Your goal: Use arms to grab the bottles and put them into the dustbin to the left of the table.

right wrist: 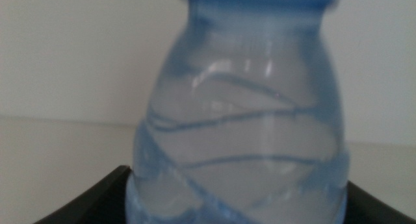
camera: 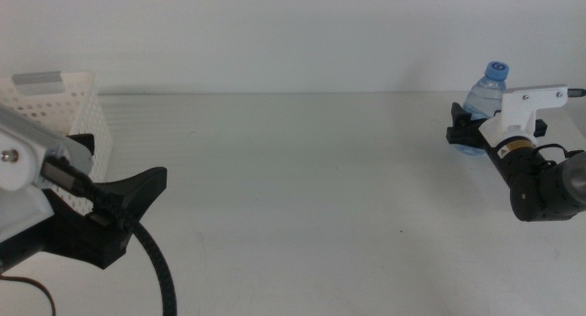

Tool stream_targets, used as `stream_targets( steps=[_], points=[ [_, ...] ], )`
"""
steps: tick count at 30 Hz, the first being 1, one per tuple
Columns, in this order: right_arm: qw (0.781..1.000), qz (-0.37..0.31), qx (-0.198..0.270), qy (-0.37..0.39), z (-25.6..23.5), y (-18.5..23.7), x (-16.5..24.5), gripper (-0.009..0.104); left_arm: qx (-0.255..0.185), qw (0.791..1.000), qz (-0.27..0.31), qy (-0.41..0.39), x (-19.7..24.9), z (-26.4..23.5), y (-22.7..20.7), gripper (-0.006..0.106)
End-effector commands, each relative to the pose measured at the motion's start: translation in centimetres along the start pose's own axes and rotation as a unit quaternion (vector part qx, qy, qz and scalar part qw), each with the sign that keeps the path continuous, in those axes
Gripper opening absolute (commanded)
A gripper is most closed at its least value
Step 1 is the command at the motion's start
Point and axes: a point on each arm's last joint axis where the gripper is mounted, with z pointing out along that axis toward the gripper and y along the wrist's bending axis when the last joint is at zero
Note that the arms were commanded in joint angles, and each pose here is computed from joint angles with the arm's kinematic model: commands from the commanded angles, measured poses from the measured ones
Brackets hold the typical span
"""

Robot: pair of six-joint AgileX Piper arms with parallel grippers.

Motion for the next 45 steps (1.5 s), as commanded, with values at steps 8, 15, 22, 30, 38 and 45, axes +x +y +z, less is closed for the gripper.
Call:
stream_targets(
  steps=[8,15,22,30,38,45],
  points=[
    [0.998,0.003,-0.029,-0.059,-0.3,0.7,-5.1,0.000,-0.010,0.999,-0.008,-0.052,-1.6,-0.3,0.2,0.090],
    [0.994,-0.020,-0.101,-0.035,-4.1,4.5,-9.8,0.000,-0.010,0.999,-0.008,-0.052,-1.6,-0.3,0.2,0.090],
    [0.969,-0.056,-0.225,-0.088,-9.7,11.6,-14.0,0.000,-0.010,0.999,-0.008,-0.052,-1.6,-0.3,0.2,0.090],
    [0.937,-0.062,-0.327,-0.103,-11.7,18.7,-12.6,0.000,-0.010,0.999,-0.008,-0.052,-1.6,-0.3,0.2,0.090],
    [0.929,-0.062,-0.354,-0.088,-9.4,22.6,-9.6,0.000,-0.010,0.999,-0.008,-0.052,-1.6,-0.3,0.2,0.090],
    [0.932,-0.065,-0.352,-0.057,-8.3,23.2,-6.8,0.000,-0.010,0.999,-0.008,-0.052,-1.6,-0.3,0.2,0.090]
  ],
)
